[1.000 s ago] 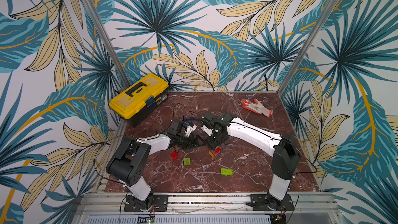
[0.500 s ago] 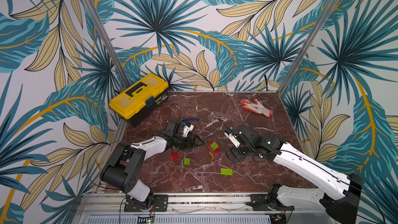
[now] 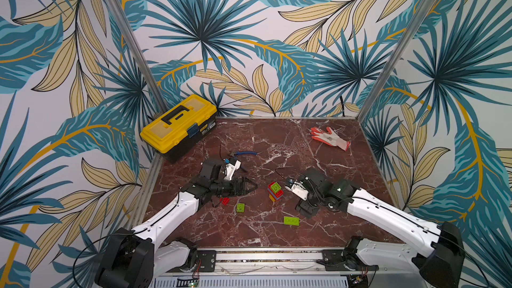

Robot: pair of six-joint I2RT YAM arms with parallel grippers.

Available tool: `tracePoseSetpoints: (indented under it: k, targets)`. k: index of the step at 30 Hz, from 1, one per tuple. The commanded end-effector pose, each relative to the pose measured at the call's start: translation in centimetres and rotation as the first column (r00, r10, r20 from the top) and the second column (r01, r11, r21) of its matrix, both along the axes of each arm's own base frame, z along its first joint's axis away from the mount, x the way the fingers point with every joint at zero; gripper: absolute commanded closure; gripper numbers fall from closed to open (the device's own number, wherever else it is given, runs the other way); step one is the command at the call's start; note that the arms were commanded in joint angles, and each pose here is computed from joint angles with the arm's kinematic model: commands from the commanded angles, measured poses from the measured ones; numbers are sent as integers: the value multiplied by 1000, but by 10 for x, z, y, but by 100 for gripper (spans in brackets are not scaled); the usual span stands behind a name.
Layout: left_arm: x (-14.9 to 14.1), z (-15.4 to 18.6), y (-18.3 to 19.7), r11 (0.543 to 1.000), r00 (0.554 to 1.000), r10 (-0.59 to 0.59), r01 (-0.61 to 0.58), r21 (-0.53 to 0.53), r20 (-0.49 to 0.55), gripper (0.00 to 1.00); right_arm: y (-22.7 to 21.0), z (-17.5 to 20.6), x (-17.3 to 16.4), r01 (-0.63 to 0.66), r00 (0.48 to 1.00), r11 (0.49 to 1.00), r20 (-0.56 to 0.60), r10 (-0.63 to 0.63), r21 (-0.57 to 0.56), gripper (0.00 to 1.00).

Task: Assemble a carrot with lego
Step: Pick up the lego brick from the center of the board.

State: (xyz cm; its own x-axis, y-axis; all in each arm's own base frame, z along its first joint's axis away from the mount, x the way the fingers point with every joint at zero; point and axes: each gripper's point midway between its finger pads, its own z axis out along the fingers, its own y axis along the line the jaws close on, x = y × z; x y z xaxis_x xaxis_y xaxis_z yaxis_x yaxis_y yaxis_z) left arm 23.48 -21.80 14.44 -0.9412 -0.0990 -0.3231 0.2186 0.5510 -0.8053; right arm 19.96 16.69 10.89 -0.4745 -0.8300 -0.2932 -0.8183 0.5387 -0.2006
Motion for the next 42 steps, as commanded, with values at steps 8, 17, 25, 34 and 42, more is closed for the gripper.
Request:
tracePoseSetpoints:
  k: [8,17,25,34,42]
  targets:
    - [-3,-3,12,997,997,66,-65,32,-32,1,25,-42,-20,-122,985,987,-113,134,107,21]
    - [2,0,16,995,995,94,-94,35,-19,1,32,-47,-32,-171,968,979,-164,188,115,27]
    - [5,5,18,993,993,114,-113,28,-15,1,32,-63,-47,-250,944,967,-212,252,37,26]
    - [4,4,21,992,992,120,-119,41,-26,1,32,-82,-42,-269,939,962,-231,253,-37,27]
    - [6,3,22,992,992,122,-121,44,-22,1,32,-95,-38,-274,935,959,-251,249,-67,32]
